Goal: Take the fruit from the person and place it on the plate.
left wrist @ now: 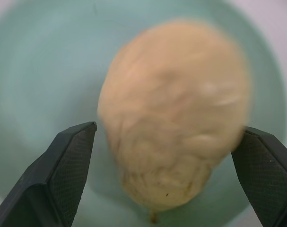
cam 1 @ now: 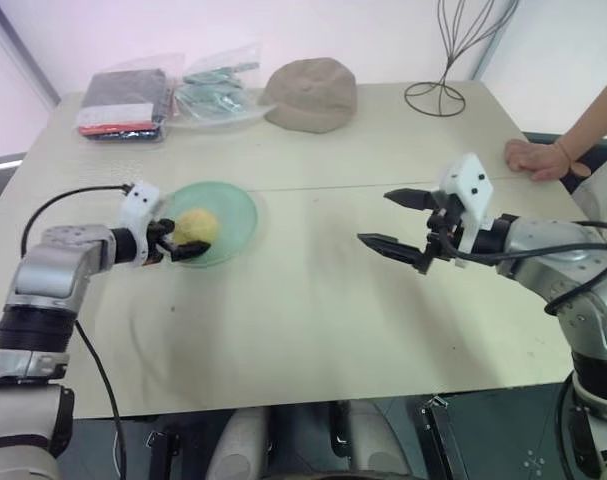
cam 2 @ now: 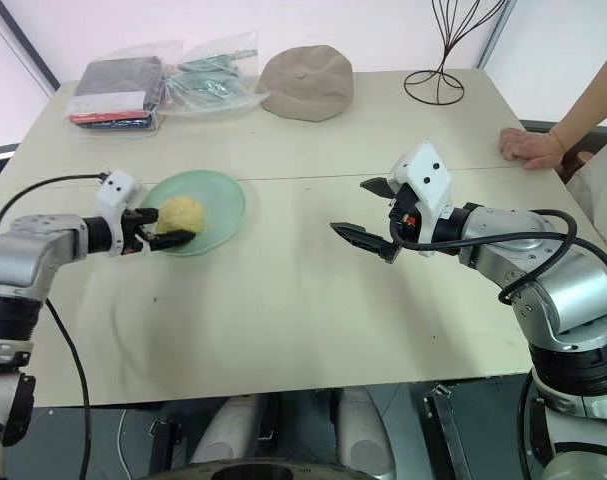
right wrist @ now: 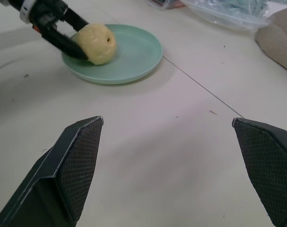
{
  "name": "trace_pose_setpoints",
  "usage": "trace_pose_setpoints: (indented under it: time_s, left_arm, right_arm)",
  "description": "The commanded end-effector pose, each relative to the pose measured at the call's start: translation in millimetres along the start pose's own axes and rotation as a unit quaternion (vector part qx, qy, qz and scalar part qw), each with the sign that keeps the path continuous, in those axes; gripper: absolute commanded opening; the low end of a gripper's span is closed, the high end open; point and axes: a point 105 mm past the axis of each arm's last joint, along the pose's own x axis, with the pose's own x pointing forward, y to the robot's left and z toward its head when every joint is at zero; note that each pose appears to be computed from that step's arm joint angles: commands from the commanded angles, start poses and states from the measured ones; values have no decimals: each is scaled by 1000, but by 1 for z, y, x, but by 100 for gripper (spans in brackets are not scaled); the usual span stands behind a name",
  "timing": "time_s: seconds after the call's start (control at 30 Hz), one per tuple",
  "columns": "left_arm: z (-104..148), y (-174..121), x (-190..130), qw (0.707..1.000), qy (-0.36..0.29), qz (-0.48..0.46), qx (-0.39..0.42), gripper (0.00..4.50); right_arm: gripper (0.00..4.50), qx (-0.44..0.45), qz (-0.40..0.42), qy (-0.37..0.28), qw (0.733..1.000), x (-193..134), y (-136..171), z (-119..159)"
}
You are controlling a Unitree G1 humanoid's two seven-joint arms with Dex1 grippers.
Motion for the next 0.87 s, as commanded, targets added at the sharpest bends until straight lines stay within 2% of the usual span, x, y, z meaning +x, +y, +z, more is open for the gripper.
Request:
trace_pose_setpoints:
  time_s: [0.03,0.17,0.3,0.47,0.67,0.87]
  left_arm:
    - [27,2,-22,999,-43,14,12,447]
    - [32,-8,-38,998,-59,0,6,447]
    - [44,-20,-68,996,-87,-23,19,447]
    - [45,-33,-110,994,-87,-44,55,447]
    - [36,-21,-146,996,-71,-6,62,447]
    - [29,-14,-152,996,-64,8,68,447]
  right_arm:
    - [450,-21,-1,-19,1000,-3,2,12]
    - [450,-21,3,-19,1000,-2,1,12]
    - [450,-26,10,-19,999,-1,-1,13]
    - [450,-31,19,-18,999,0,-3,14]
    - [450,-27,38,-21,999,1,-1,15]
    - [450,-28,52,-23,998,5,0,17]
